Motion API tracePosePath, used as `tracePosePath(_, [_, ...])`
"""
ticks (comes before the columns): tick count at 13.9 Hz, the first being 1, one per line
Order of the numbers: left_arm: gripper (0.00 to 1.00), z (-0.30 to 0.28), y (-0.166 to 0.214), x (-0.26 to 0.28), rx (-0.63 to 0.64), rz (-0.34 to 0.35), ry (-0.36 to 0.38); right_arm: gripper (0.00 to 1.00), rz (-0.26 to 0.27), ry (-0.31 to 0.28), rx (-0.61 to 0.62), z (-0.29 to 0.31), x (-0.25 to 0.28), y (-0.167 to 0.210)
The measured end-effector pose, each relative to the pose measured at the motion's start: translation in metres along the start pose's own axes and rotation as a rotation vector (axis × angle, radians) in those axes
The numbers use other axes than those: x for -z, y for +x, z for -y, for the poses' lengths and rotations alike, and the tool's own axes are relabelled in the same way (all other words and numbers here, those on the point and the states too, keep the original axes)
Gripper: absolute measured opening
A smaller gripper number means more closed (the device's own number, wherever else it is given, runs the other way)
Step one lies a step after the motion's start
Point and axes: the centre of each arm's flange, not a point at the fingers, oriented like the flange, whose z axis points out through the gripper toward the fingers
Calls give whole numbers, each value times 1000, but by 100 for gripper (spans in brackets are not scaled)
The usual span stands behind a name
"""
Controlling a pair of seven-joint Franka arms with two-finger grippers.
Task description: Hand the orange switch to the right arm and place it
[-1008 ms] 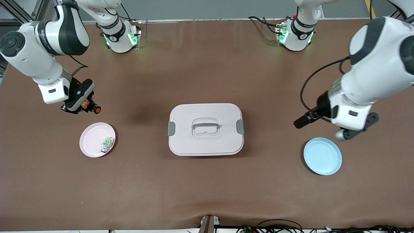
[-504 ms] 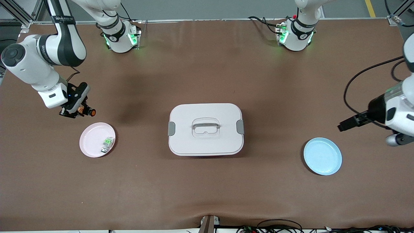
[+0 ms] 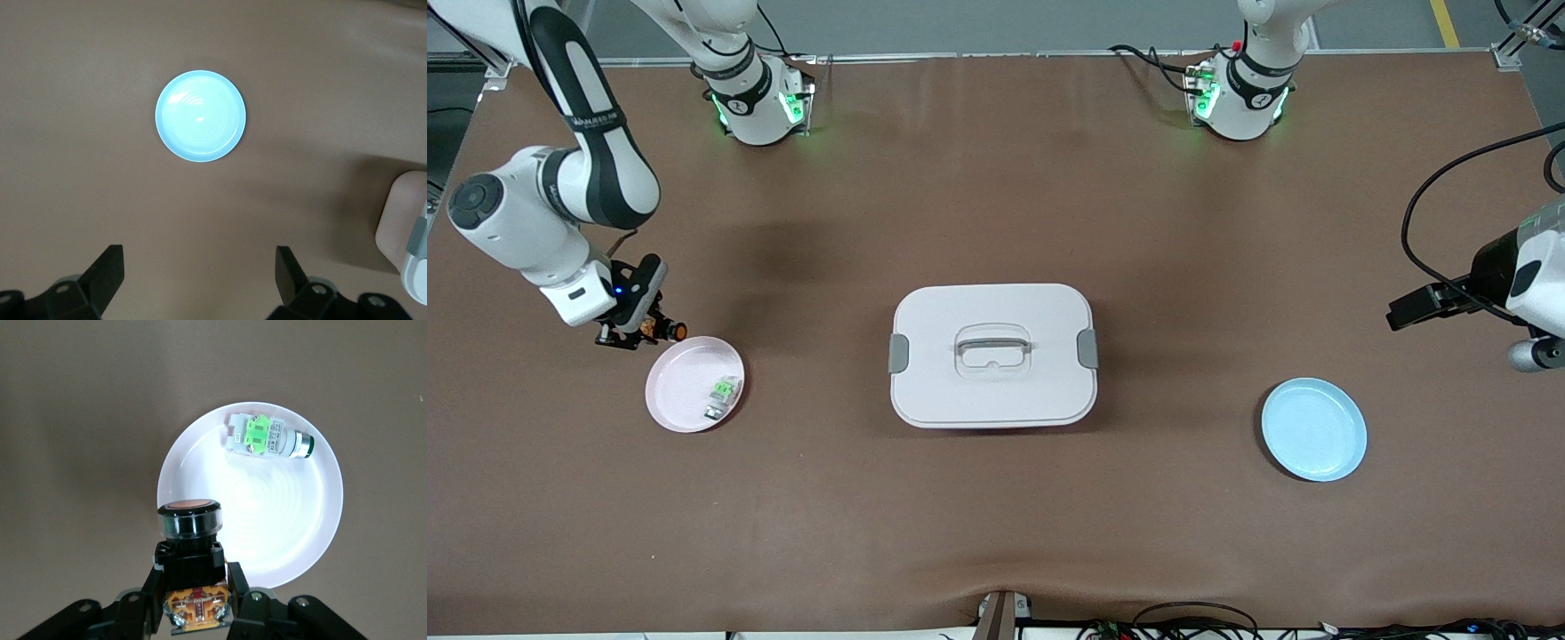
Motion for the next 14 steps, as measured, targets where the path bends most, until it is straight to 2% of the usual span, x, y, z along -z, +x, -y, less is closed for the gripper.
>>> tracePosePath(4, [100,6,-14,27,-78,-33,19,42,-16,-25,-1,-1,-24,2])
tracePosePath(10, [100,13,-37,40,-144,-6,33,42,-34,-57,-5,-9,-49,2])
tracePosePath(14, [100,11,-73,39,-144,-2,40,42,-35,-79,14,-17,-64,1])
